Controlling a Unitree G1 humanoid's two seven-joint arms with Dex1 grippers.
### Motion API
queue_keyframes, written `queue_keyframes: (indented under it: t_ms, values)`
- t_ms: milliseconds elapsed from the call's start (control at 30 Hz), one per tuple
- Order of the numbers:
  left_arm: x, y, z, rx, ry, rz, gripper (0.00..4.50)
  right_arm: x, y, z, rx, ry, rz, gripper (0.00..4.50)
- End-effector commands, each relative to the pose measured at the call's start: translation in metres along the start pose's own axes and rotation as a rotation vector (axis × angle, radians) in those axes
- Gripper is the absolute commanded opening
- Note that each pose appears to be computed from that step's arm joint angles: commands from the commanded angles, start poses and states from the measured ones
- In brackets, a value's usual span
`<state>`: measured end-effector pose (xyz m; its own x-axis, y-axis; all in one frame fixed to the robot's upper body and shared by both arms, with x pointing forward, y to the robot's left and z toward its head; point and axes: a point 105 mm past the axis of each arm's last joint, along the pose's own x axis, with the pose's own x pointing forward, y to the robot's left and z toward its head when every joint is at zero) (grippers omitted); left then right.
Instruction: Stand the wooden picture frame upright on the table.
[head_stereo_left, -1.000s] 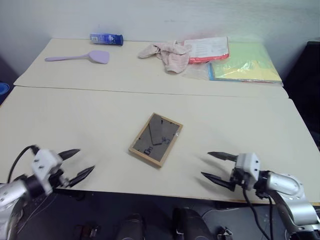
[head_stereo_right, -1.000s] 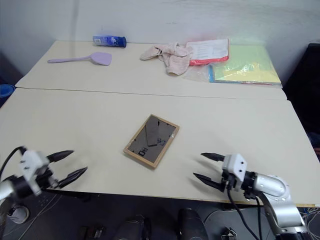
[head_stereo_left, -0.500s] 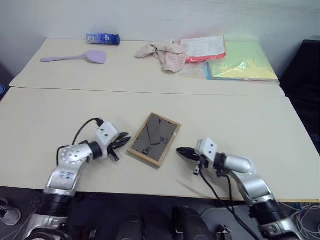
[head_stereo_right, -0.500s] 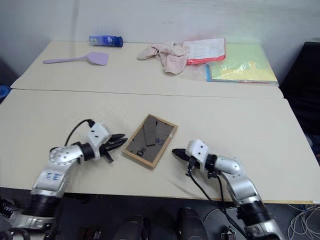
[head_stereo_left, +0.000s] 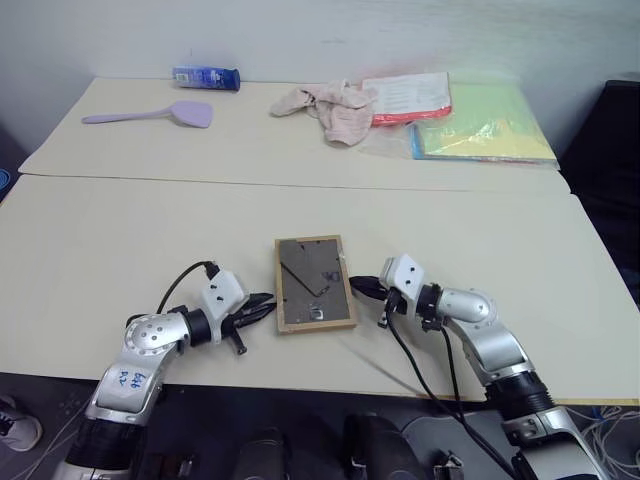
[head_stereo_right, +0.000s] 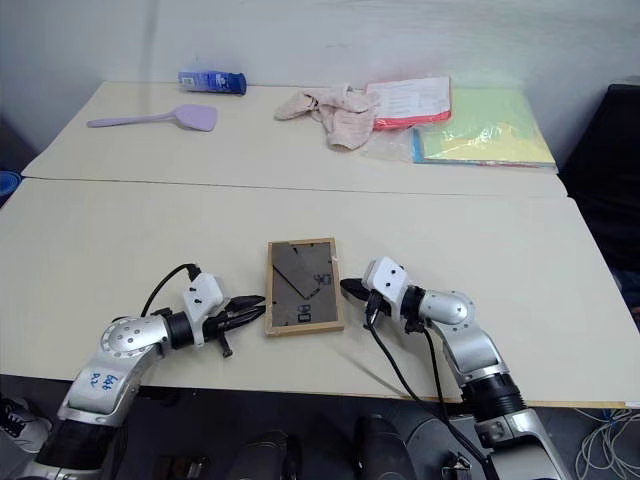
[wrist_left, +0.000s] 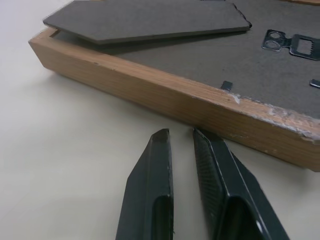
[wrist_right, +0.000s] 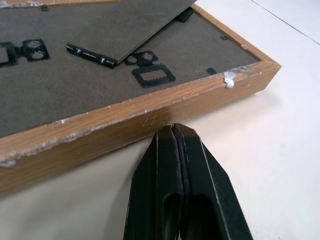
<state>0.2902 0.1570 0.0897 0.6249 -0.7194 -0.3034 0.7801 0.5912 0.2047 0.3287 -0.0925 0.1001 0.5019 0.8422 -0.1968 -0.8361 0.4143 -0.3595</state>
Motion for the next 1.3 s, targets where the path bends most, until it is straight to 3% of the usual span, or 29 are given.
queue_keyframes:
  t_ms: [33,200,300,467,700,867,967,1167,1267,1300]
  values:
    - [-0.022,0.010,-0.001,-0.156,0.037,0.050,0.95,-0.014,-0.007,0.015,-0.044,-0.011,-0.005,0.00]
    - [-0.042,-0.016,-0.003,-0.739,0.203,-0.146,2.26,-0.027,0.000,0.019,-0.062,0.047,0.050,0.00]
    - [-0.040,-0.015,-0.002,-0.880,0.291,-0.149,3.14,-0.026,0.007,0.020,-0.060,0.063,0.073,0.00]
    - [-0.012,-0.016,0.007,-0.993,0.321,-0.234,4.49,-0.016,0.019,0.023,-0.046,0.062,0.097,0.00]
    - [0.012,-0.038,0.018,-1.011,0.405,-0.365,4.49,-0.007,0.022,0.025,-0.046,0.055,0.106,0.00]
    - [0.027,-0.037,0.031,-1.084,0.350,-0.399,4.49,-0.006,0.022,0.025,-0.054,0.053,0.106,0.00]
    - [0.031,-0.035,0.036,-1.121,0.322,-0.398,3.94,-0.008,0.021,0.023,-0.058,0.059,0.104,0.00]
    - [0.029,-0.031,0.038,-1.150,0.263,-0.376,2.08,-0.015,0.018,0.025,-0.020,0.032,0.102,0.00]
    - [0.024,-0.018,0.047,-1.119,0.115,-0.299,1.33,-0.024,0.003,0.043,0.095,-0.083,0.069,0.56]
    - [0.021,-0.015,0.049,-1.102,0.082,-0.281,1.28,-0.027,-0.001,0.049,0.101,-0.115,0.065,0.90]
